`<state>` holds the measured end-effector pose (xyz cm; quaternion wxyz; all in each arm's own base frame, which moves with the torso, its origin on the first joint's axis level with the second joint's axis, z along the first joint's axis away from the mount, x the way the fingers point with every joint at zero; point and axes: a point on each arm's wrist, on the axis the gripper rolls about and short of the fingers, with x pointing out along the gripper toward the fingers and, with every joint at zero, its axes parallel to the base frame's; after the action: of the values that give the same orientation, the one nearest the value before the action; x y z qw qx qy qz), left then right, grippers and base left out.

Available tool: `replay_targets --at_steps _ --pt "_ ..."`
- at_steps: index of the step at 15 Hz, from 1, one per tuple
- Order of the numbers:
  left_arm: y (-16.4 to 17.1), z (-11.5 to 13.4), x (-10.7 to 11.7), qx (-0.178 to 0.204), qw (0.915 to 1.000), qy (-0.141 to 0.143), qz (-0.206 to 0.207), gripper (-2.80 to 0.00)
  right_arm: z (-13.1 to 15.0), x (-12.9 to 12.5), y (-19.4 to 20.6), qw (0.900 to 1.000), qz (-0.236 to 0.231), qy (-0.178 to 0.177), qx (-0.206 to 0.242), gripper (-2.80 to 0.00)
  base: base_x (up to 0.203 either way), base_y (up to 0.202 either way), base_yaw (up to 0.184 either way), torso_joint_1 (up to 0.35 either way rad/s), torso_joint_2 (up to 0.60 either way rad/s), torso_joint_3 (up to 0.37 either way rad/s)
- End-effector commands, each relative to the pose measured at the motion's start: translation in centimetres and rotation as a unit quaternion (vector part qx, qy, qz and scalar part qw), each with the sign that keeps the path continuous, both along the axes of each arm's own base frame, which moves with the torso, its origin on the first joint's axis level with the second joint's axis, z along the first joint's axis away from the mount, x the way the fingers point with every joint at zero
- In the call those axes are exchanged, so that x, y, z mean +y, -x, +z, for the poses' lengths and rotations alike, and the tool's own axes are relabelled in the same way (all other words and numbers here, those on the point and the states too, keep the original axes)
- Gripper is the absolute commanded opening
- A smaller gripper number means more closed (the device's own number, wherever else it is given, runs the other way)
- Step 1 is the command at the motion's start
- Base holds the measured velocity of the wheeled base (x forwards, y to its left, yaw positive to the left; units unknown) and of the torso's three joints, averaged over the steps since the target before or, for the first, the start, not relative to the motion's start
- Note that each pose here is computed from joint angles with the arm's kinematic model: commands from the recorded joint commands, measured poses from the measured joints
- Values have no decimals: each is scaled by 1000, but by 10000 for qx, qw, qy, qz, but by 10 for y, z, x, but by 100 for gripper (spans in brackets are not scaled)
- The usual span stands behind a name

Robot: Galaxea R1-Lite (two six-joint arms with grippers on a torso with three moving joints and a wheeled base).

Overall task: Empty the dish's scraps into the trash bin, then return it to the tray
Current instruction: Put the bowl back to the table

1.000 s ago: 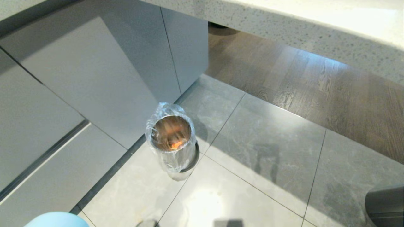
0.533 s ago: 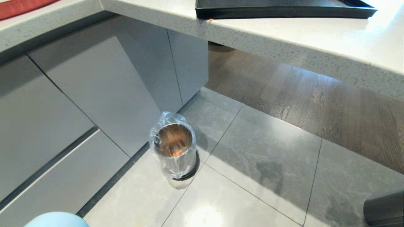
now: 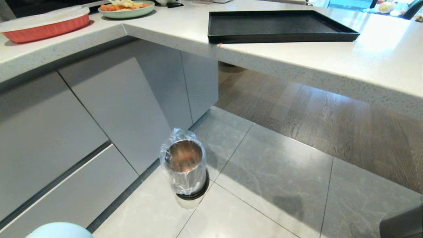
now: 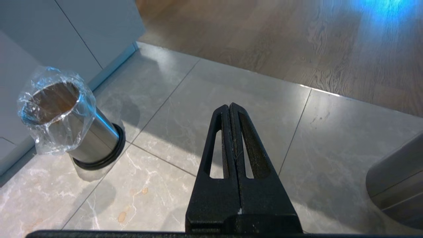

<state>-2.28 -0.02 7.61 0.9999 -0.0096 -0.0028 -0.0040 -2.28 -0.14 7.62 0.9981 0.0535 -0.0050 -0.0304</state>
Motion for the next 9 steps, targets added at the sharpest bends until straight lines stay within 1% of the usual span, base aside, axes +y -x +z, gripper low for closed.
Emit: replay_targets --at_steps 1,7,9 --pt "0 0 0 6 10000 4 1 -280 0 0 0 10000 0 -3 -9 -280 0 0 0 3 -2 207" --pt "0 0 0 6 10000 4 1 -280 0 0 0 10000 0 -3 -4 -280 0 0 0 3 3 202" --pt "0 0 0 6 10000 4 1 -280 0 0 0 10000 0 -3 -4 -280 0 0 0 0 0 0"
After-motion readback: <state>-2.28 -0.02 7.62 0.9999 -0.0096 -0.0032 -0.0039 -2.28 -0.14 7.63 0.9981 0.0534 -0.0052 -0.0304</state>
